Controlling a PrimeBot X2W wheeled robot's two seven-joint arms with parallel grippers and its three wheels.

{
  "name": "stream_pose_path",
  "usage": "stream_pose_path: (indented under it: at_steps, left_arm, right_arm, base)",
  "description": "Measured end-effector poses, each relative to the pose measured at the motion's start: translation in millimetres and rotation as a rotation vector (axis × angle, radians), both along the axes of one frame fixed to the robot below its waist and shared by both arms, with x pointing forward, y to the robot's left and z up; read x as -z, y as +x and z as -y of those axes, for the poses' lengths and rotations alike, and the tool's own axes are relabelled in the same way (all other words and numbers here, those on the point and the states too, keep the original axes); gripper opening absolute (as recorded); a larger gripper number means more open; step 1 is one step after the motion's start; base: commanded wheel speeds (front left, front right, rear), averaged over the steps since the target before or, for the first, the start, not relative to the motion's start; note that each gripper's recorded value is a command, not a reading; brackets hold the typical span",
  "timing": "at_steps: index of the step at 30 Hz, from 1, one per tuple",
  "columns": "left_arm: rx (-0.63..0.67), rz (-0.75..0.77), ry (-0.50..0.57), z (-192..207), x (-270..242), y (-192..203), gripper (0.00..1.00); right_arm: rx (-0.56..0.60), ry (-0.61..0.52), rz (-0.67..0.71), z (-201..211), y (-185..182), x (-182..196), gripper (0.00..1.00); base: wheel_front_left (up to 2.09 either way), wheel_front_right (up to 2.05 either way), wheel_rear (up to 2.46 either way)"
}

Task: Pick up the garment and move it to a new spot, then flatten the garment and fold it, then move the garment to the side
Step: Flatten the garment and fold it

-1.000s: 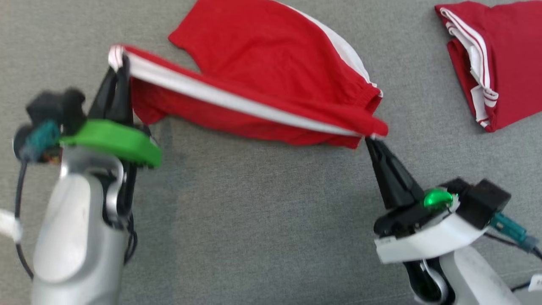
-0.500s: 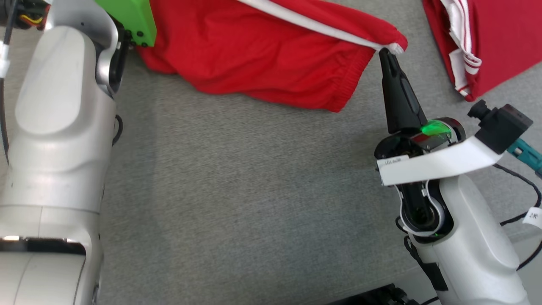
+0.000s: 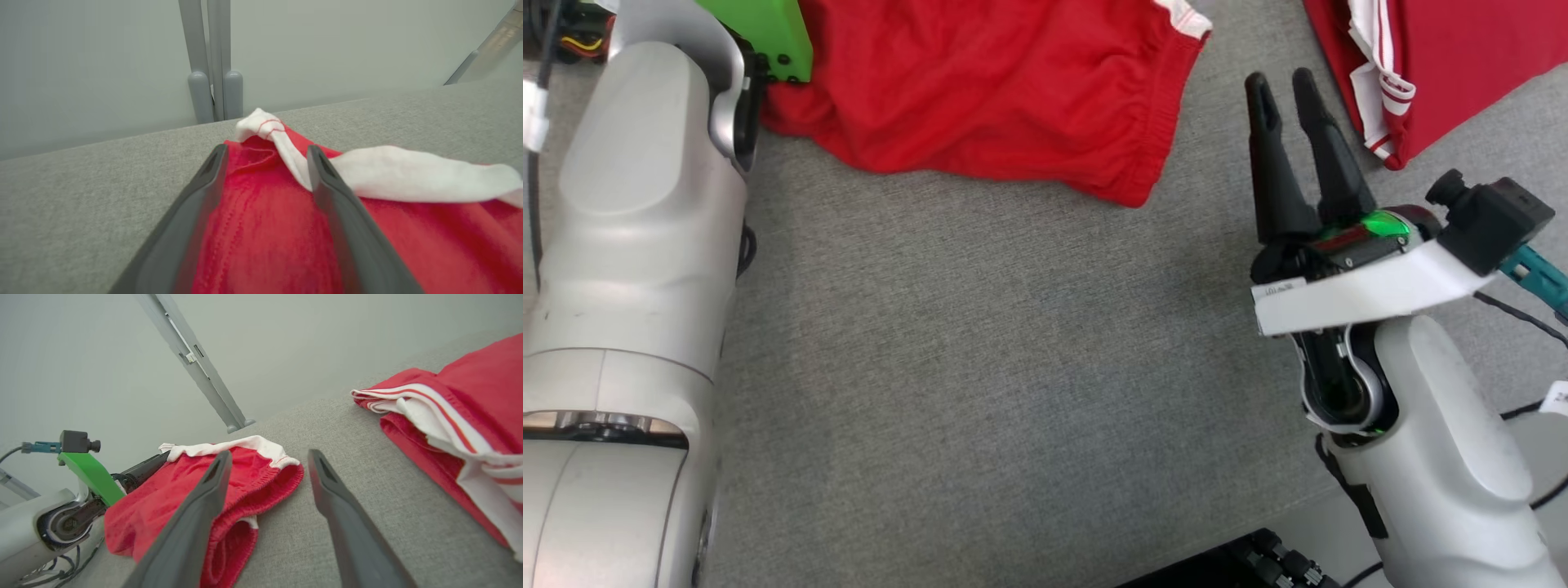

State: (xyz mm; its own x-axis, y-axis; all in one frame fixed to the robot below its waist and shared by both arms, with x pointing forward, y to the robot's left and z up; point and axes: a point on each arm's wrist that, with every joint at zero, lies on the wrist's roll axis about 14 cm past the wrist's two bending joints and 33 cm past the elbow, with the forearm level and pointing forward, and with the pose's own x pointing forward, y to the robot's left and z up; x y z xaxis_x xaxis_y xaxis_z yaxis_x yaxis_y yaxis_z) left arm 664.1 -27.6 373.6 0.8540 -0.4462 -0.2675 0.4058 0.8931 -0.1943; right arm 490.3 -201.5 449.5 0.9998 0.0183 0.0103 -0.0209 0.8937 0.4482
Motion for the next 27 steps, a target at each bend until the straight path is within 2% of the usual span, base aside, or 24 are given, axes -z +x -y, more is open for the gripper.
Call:
stream_pose_path:
  at_steps: [7,12,18,27]
  left_arm:
    - [-0.047,0.109,-0.012,-19.9,-17.3,-15.3,1.00]
    - [-0.153,0.264,-0.043,-53.6,-59.6,-31.4,1.00]
    - [-0.256,0.329,-0.024,-97.8,-76.6,-74.1,1.00]
    - [-0.393,0.328,0.044,-152.6,-84.2,-144.2,1.00]
  right_arm:
    - [-0.023,-0.184,0.046,4.7,-14.0,-16.8,1.00]
    - [-0.018,-0.276,0.090,9.9,-21.9,-33.9,1.00]
    - [-0.015,-0.325,0.107,12.3,-32.1,-43.9,1.00]
    - [-0.012,-0.345,0.099,12.2,-57.3,-49.8,1.00]
  base:
    - [0.00,0.00,0.00]
    - [0.00,0.00,0.00]
    - [0.00,0.00,0.00]
    - [0.00,0.00,0.00]
